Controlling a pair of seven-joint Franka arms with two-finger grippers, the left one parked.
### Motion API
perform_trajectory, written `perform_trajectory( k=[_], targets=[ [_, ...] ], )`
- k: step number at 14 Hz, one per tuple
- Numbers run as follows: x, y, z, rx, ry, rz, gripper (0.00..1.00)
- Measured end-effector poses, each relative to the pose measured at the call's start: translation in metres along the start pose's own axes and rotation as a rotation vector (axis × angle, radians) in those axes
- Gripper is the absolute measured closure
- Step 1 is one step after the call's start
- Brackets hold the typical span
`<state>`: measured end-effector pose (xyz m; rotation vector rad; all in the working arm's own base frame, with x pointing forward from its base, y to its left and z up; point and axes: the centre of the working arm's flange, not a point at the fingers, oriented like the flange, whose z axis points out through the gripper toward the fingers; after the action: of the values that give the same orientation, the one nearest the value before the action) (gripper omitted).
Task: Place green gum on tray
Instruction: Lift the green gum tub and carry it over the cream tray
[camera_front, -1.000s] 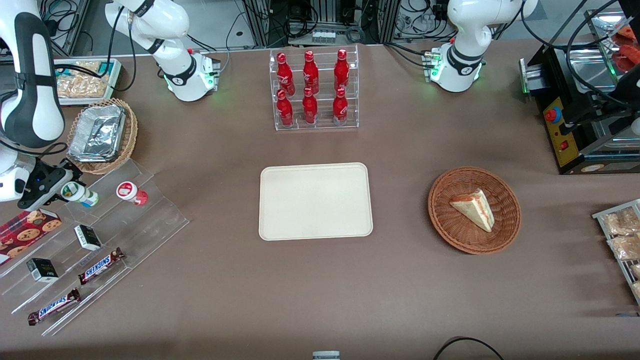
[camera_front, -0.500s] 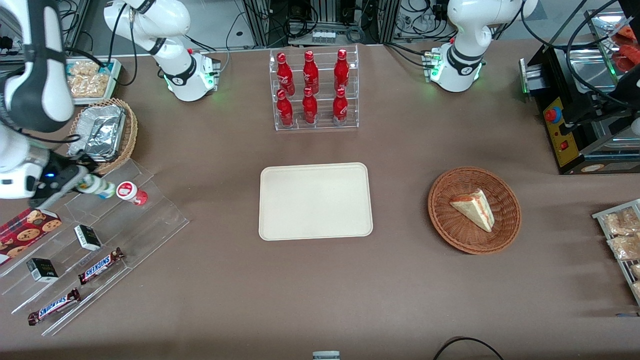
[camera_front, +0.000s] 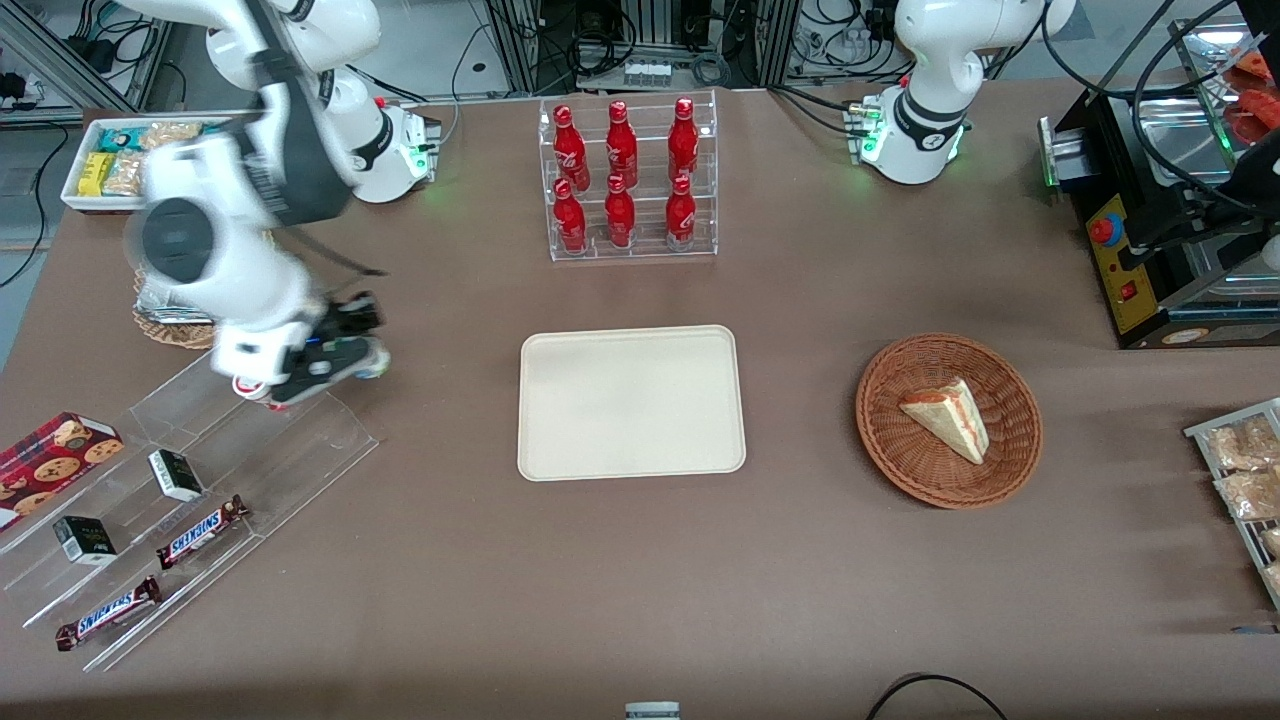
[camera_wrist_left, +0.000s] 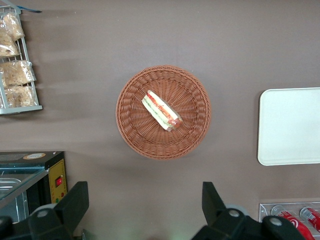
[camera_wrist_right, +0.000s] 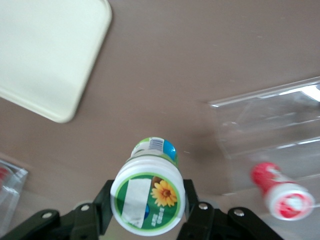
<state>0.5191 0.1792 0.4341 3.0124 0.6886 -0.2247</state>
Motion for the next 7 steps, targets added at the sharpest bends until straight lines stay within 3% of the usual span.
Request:
perform_trajectory(
  k=[7],
  targets=[
    [0.042,-0.165,0.044,0.012,0.097,0.234,0.41]
  ],
)
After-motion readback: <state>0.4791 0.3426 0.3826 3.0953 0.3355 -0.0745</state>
